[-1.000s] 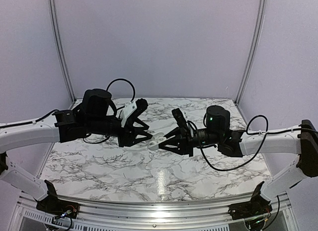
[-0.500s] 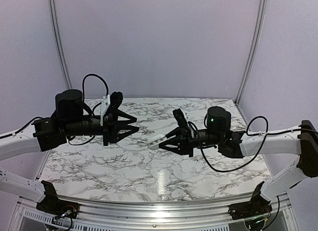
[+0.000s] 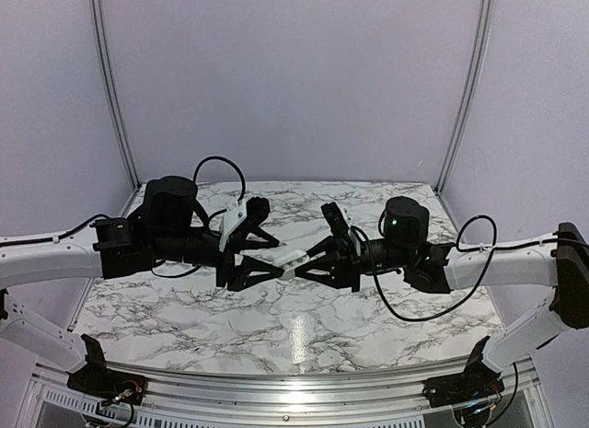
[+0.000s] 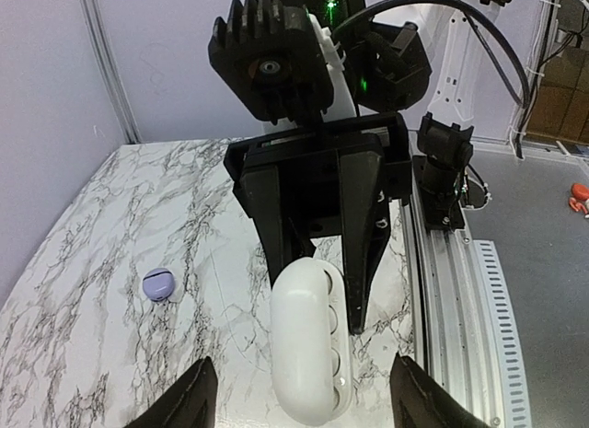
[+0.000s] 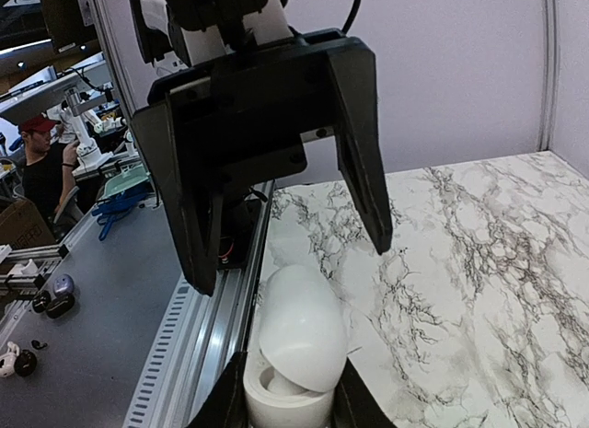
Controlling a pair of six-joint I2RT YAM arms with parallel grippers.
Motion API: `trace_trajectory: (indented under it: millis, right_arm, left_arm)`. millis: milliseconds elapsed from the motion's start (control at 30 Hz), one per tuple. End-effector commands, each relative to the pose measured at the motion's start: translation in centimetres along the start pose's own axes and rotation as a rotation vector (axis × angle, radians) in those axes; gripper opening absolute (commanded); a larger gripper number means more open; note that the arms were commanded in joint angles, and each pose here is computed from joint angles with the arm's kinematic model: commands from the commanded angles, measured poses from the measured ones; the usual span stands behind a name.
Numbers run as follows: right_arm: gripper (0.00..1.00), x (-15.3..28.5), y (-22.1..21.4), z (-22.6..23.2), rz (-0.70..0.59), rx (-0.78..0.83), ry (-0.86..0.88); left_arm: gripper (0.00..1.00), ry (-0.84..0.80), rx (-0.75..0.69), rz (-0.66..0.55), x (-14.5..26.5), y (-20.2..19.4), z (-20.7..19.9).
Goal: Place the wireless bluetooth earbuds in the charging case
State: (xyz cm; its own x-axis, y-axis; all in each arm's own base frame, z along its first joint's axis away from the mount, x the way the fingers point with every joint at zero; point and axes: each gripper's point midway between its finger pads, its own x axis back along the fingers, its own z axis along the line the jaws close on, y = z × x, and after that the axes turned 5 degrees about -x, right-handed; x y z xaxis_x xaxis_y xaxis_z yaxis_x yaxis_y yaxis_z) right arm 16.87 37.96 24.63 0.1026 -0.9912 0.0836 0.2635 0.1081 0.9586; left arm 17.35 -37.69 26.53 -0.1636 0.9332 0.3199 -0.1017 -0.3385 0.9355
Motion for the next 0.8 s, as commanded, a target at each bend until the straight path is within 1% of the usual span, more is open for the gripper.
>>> trace_trajectory:
  millis: [0,133,333,467,633,767]
  right_arm:
    - [0.00,0.4,1.5,1.8,-0.037,0.087,0.059]
    - [0.00,0.4,1.6,1.8,-0.031,0.102,0.056]
    - [0.00,0.4,2.1,1.8,-0.037,0.118,0.040]
    - [0.00,0.4,2.2,1.9,-0.038,0.121,0.037]
    - [0.00,0.5,2.3,1.9,-0.038,0.120,0.038]
    - [0.02,0.4,2.1,1.9,-0.033,0.114,0.039]
  left_arm:
    - [0.66,-0.065,0.053,-0.013,-0.1,0.9,-0.4]
    - [0.63,-0.142,0.082,-0.014,-0.6,1.0,-1.3]
    - [0.55,-0.177,0.109,0.003,-1.3,0.5,-1.6]
    - [0.46,-0.173,0.106,0.004,-1.4,0.7,-1.4]
    - [0.32,-0.168,0.100,0.000,-1.3,0.9,-1.3]
    - [0.23,-0.155,0.099,0.000,-1.2,0.9,-1.1]
